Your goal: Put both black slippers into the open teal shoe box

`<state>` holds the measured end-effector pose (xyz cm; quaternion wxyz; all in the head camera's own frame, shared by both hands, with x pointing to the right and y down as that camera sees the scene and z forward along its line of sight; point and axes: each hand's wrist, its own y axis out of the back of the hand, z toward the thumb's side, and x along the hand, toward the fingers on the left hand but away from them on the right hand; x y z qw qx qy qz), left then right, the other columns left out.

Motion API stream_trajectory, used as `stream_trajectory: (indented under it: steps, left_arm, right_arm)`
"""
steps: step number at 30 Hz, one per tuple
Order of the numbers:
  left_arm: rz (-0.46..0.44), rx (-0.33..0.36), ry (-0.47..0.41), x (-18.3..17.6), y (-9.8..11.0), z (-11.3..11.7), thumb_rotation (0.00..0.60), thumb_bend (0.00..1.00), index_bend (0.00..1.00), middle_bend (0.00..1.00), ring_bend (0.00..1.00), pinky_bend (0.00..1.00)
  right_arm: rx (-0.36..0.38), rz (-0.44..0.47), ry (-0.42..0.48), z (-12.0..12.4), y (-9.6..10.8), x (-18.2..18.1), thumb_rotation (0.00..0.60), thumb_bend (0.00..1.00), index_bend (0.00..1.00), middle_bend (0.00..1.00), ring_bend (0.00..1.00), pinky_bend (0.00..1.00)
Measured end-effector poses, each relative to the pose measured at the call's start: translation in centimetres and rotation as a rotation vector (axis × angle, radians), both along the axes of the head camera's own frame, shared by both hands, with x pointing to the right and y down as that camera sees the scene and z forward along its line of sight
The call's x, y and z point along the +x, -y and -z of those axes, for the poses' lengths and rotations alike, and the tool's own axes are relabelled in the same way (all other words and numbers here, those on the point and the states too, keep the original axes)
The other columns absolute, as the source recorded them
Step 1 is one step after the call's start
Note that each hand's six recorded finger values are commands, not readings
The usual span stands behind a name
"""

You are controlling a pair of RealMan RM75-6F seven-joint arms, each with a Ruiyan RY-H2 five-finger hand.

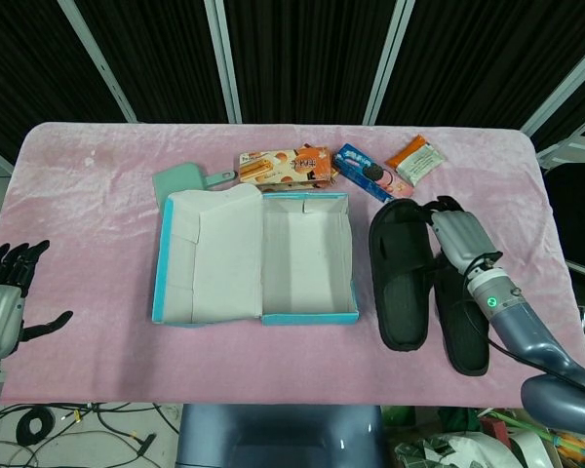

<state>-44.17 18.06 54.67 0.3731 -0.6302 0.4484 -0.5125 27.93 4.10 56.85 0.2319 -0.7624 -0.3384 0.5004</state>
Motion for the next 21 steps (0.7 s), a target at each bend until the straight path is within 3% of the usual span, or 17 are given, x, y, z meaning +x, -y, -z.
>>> stream_trajectory:
  steps: [9, 15, 21]
  left_arm:
    - [0.014, -0.021, 0.003, -0.3, -0.3, -0.3, 0.6, 0.0, 0.02, 0.14, 0.07, 0.0]
    - [0.02, -0.037, 0.002, -0.4, -0.5, -0.8, 0.6, 0.0, 0.02, 0.14, 0.07, 0.0]
    - [0.021, -0.04, 0.002, -0.4, -0.4, -0.9, 0.6, 0.0, 0.02, 0.14, 0.07, 0.0]
  right_arm:
    - [-0.132, -0.109, 0.391, -1.9, 0.7, -4.9, 0.6, 0.08, 0.34, 0.41, 0.16, 0.08]
    - [-0.138, -0.138, 0.504, -4.1, 2.0, -7.9, 0.6, 0.06, 0.34, 0.4, 0.15, 0.08]
    - [-0.071, -0.159, 0.544, -5.6, 3.6, -9.8, 0.6, 0.06, 0.35, 0.4, 0.15, 0.08]
